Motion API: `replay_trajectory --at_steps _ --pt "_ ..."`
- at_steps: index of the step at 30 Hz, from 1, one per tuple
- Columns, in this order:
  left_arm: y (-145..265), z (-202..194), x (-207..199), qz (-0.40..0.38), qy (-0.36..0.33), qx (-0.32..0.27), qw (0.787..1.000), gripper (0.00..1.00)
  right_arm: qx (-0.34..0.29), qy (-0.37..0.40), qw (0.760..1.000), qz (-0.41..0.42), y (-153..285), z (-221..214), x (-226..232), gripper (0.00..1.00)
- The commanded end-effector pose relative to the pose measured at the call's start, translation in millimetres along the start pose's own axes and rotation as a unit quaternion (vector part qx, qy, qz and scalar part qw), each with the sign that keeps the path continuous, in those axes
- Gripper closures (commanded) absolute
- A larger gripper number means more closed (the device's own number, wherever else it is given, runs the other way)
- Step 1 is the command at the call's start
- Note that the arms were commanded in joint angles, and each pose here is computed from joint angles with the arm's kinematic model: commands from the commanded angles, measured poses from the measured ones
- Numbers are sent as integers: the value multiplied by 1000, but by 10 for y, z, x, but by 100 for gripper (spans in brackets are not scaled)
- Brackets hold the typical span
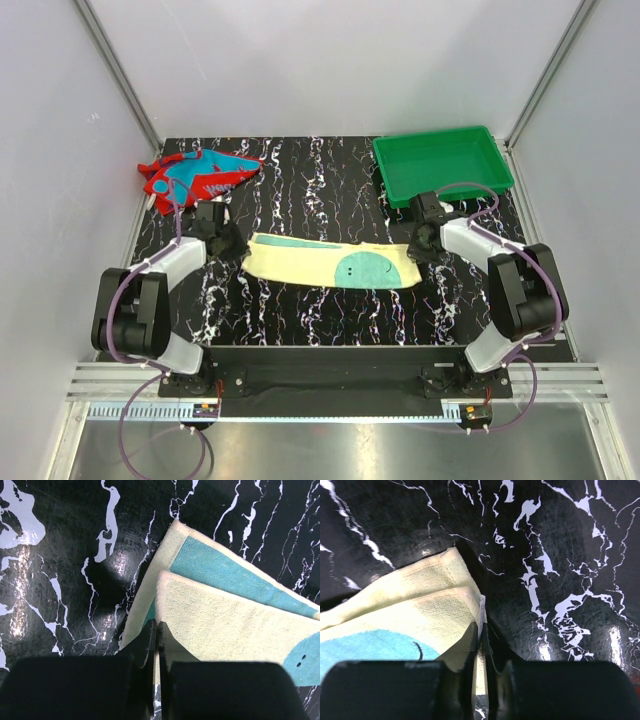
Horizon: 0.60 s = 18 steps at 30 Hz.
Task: Roll the towels
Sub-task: Fold the towel
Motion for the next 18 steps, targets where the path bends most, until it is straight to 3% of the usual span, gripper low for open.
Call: replay_trajectory --at_steps 1,5,18 --pt "205 249 -281 -42 -16 -47 998 100 -32 -1 999 -2 185 126 -38 89" --pt "279 285 -331 -43 -25 -56 997 100 -33 -1 999 -2 222 112 -56 100" --pt "281 485 -553 -69 -46 -78 993 100 -45 -10 999 10 387 71 -89 100"
Point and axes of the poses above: each gripper's point midway between its finger pads, its own y axis back along the fingers, its own x axis along the line the jaws close on, z = x × y, the point moved 4 cm from there along y, back along the fingers, and after that the axes turned 9 degrees about y, right-handed, at the moved point
